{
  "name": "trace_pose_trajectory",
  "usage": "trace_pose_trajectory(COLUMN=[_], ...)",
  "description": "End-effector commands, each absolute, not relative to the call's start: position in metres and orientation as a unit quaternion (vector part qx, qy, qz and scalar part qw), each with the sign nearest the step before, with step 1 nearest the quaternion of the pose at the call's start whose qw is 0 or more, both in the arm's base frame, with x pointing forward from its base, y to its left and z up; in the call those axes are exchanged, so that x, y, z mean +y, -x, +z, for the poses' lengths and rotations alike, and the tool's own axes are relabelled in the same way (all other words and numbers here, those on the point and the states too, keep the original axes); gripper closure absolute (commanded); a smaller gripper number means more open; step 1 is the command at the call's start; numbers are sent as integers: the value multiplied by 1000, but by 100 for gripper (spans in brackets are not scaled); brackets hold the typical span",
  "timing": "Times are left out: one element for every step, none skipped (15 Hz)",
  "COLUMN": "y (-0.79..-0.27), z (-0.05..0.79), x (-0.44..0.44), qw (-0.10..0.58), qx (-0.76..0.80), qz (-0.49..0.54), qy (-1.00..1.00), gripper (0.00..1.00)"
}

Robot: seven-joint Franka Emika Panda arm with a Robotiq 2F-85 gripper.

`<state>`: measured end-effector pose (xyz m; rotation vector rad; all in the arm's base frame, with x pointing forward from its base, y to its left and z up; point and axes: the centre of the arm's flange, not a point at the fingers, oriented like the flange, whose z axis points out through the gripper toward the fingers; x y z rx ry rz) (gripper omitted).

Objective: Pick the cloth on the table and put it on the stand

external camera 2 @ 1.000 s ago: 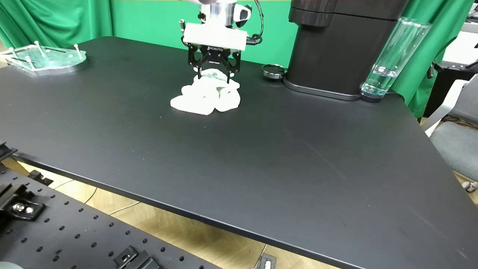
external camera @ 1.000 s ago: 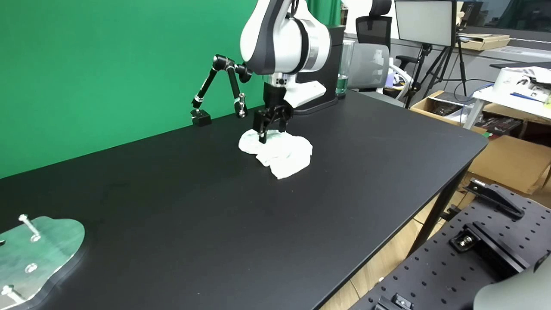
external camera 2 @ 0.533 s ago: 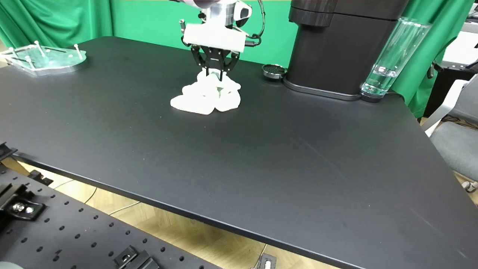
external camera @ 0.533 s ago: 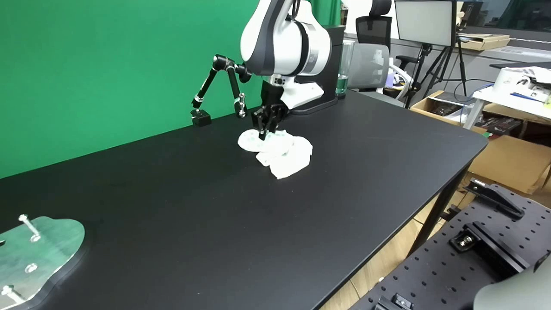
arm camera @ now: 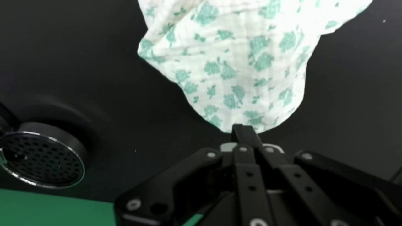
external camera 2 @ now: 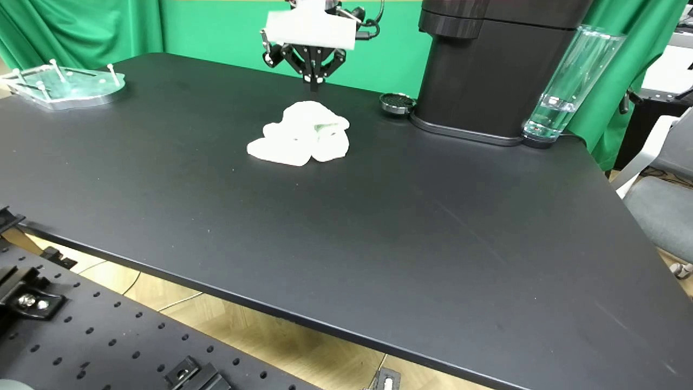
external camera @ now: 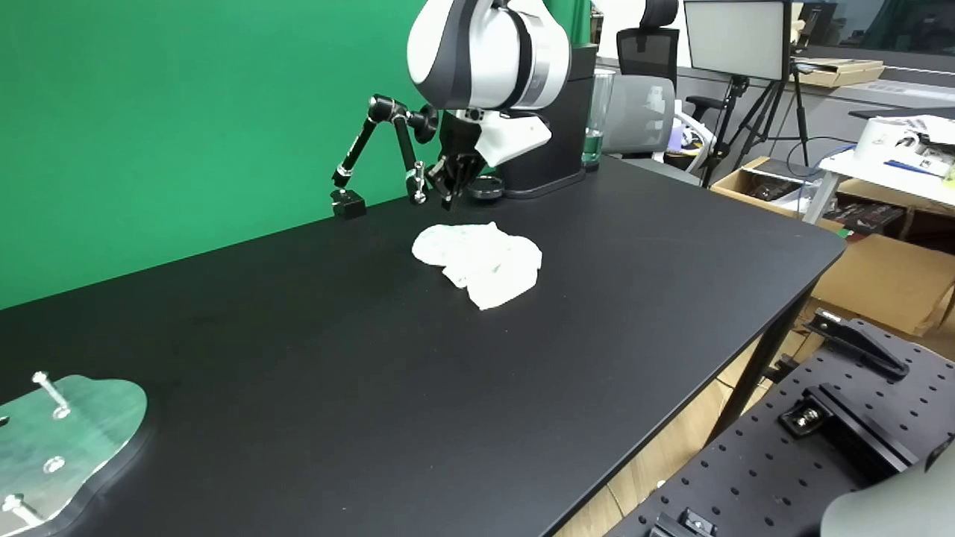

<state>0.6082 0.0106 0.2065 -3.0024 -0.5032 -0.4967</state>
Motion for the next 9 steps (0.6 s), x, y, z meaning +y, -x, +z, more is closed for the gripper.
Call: trace_pose_trajectory(y=[-598,-598,-598,-599,-599,-597,-596,-595,-593], z=[249,259,266,268,267,263,259,254,248], x=[24,28,29,28,25,23,20,16,12], qw=[21,22,24,32,41,44,48,50,52], qx=[-163,-162,-159,-152,-151,-152,-153,-151,-149], qz=[-180,-181,-178,-166,-154,-140,-126,-112,-100], qy=[970,970,971,974,976,977,979,981,982], gripper=[100,100,100,100,100,100,100,74,73])
